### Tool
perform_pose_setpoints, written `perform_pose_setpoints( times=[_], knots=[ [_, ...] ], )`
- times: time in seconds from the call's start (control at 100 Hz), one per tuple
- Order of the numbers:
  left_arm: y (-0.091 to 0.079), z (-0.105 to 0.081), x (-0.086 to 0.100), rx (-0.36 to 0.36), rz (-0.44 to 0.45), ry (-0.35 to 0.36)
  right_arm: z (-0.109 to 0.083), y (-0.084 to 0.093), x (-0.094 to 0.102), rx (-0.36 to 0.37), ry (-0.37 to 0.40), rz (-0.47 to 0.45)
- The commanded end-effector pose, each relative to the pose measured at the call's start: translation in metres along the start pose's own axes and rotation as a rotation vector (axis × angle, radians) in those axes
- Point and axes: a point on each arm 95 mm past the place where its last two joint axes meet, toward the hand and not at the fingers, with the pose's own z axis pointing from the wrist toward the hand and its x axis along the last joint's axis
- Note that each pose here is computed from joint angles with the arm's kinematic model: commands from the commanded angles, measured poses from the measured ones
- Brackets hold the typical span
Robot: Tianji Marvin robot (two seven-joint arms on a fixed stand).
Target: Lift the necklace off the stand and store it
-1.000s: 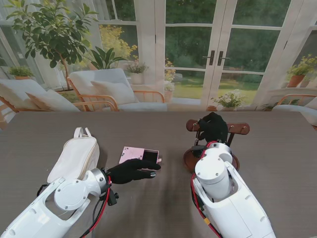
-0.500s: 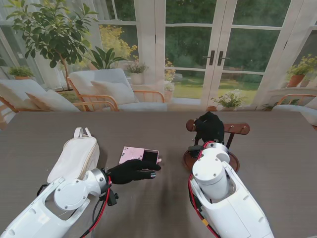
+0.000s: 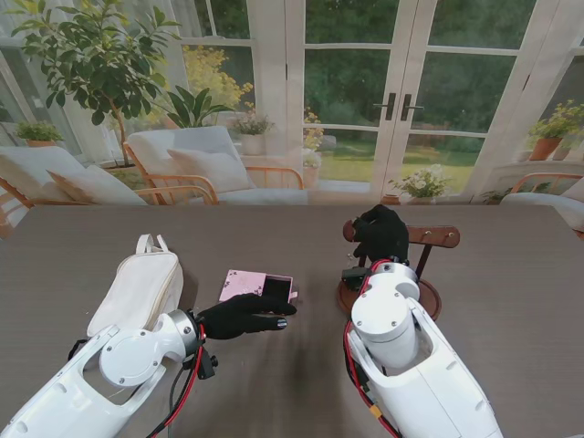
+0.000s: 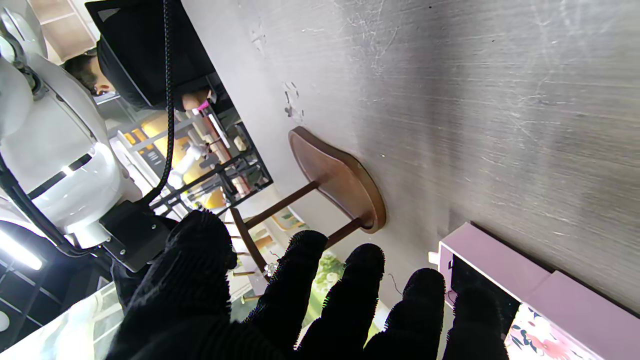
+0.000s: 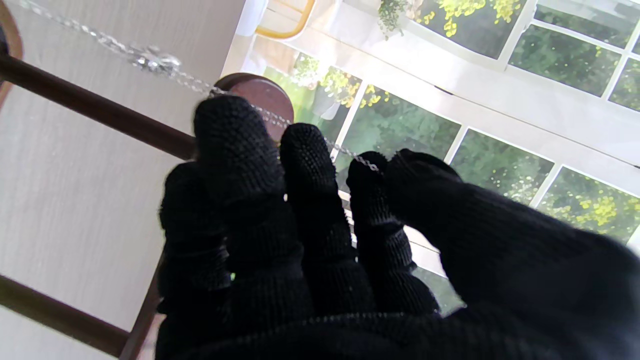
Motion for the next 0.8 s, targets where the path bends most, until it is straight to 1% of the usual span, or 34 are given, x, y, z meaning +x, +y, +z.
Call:
perform_pose_setpoints(
  times=[0.0, 0.22, 0.31, 0.39, 0.53, 0.66, 0.79],
  knots=[
    [0.002, 0.0, 0.001, -0.015, 0.0, 0.002, -0.006, -0.002, 0.004, 0.024, 0.015, 0.021],
    [0.0, 0.003, 0.0, 0.009, 0.002, 0.011, -0.015, 0.003, 0.003, 0.04, 0.035, 0.043],
    [-0.004, 0.006, 0.0, 0.037, 0.02, 0.025, -0.018, 0.006, 0.002, 0.051, 0.046, 0.047],
    [-0.011, 0.008, 0.0, 0.067, 0.054, 0.042, -0.021, 0.008, 0.002, 0.063, 0.054, 0.049],
    [-0.029, 0.008, -0.003, 0.093, 0.165, 0.042, -0.026, 0.013, 0.002, 0.073, 0.07, 0.055],
    [-0.046, 0.007, -0.009, 0.092, 0.277, 0.021, -0.031, 0.015, 0.002, 0.086, 0.079, 0.069],
    [-0.06, 0.004, -0.019, 0.087, 0.437, -0.002, -0.036, 0.016, 0.001, 0.104, 0.087, 0.078]
  ],
)
